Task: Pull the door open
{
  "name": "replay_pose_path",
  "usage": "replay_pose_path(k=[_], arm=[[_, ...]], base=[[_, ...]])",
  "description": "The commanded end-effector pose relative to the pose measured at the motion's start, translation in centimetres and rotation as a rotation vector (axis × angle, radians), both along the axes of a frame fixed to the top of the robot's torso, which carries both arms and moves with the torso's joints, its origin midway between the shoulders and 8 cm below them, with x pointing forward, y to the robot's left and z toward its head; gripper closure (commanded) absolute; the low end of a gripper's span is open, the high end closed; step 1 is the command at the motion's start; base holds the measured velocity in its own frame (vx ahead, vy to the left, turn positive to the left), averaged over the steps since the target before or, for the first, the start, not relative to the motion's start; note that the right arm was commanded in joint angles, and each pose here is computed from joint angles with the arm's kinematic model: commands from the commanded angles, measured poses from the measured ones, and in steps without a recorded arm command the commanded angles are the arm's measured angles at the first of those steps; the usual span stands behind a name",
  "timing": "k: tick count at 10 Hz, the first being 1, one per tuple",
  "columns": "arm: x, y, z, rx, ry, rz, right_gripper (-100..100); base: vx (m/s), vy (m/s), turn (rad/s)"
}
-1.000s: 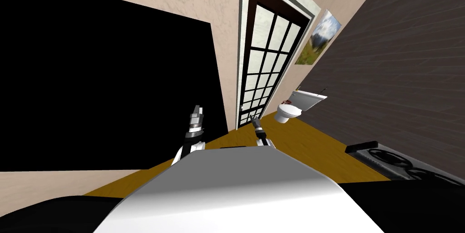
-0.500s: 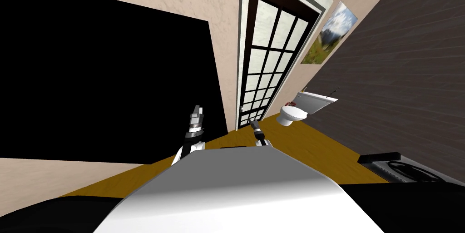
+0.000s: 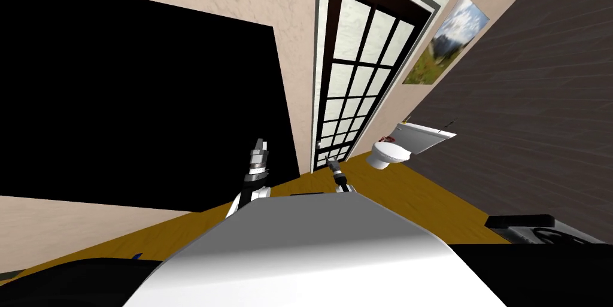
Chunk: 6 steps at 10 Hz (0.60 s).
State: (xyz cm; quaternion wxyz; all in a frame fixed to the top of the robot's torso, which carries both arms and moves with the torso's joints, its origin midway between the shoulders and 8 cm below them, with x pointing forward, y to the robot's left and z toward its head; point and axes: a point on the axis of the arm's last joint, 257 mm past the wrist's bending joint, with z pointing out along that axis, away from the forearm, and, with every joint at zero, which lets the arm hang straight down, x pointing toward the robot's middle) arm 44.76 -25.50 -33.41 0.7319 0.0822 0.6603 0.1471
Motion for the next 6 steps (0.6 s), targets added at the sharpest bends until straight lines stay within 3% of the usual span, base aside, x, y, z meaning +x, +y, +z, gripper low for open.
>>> replay_pose_path(k=[1, 6], arm=[[0.1, 0.8, -0.9, -0.045, 0.008, 0.01, -100], [-0.3, 3.3, -4.2, -0.145, 0.058, 0.045, -100]], base=[[0.057, -0.08, 0.105], [0.066, -0.084, 0.086]])
